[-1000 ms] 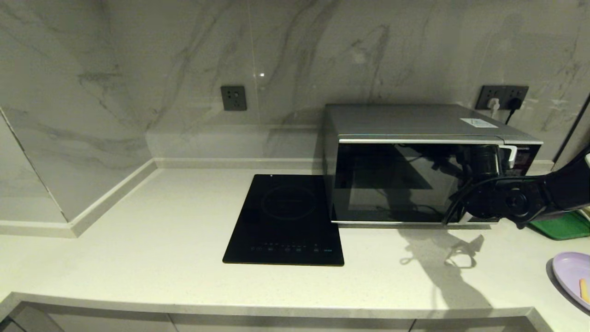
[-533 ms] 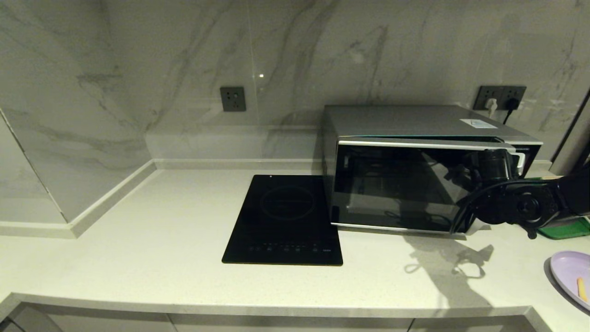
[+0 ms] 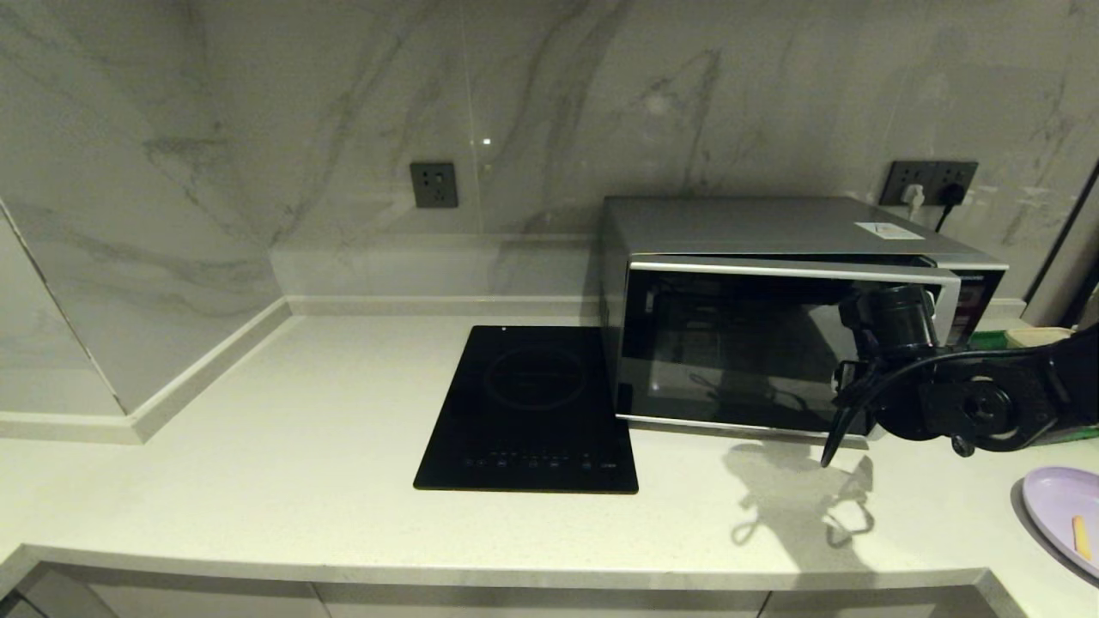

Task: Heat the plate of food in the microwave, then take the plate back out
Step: Open the microwave oven

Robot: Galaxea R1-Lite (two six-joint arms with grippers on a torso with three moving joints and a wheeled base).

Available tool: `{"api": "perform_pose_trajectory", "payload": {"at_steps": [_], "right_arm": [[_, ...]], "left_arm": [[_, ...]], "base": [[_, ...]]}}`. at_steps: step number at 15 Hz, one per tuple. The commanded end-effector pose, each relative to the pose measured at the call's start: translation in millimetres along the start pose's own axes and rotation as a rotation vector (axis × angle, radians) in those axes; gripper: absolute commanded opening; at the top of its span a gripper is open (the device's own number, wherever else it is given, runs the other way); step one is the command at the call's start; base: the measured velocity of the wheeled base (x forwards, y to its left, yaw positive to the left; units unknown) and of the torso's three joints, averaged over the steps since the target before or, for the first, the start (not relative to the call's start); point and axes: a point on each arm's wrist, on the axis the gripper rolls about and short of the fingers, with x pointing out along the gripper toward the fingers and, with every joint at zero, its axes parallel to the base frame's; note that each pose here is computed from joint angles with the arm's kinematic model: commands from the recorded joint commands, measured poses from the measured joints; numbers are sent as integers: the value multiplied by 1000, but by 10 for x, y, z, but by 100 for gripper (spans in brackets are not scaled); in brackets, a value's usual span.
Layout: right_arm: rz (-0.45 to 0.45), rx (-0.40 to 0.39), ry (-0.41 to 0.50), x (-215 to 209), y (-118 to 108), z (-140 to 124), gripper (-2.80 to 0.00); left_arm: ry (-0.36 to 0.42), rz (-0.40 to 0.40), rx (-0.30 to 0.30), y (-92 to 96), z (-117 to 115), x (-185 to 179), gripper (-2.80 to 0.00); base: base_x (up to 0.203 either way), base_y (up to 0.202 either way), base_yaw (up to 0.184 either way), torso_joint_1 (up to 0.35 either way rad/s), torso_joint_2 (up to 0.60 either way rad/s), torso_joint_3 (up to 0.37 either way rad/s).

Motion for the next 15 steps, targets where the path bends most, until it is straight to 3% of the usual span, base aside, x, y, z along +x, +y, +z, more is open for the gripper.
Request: {"api": "perform_pose_trajectory", "payload": {"at_steps": [1,3,4,7,11,13,15], "right_arm": [[170,17,-59,-605,-122,121,0],[317,36,-90,-1004,-295,235,0],[397,59,-109,-1178,-409,337,-280],[558,212,-145,-1521,-620,775,-280],[673,469,-21,-1570,-829,1392,-280],[635,594,82,-1269,-733,1639,-280],[542,682,198,-796,-706,1662,-280]], "left_arm": [[-1,1,-1,0,0,0,-280],[-1,1,-1,0,0,0,-280],[-1,1,-1,0,0,0,-280],[-1,1,-1,0,0,0,-280],[-1,1,-1,0,0,0,-280],[-1,1,-1,0,0,0,-280],[-1,1,-1,0,0,0,-280]], "base": [[0,0,0,0,0,0],[0,0,0,0,0,0],[0,0,0,0,0,0],[0,0,0,0,0,0],[0,0,0,0,0,0],[0,0,0,0,0,0],[0,0,0,0,0,0]]}}
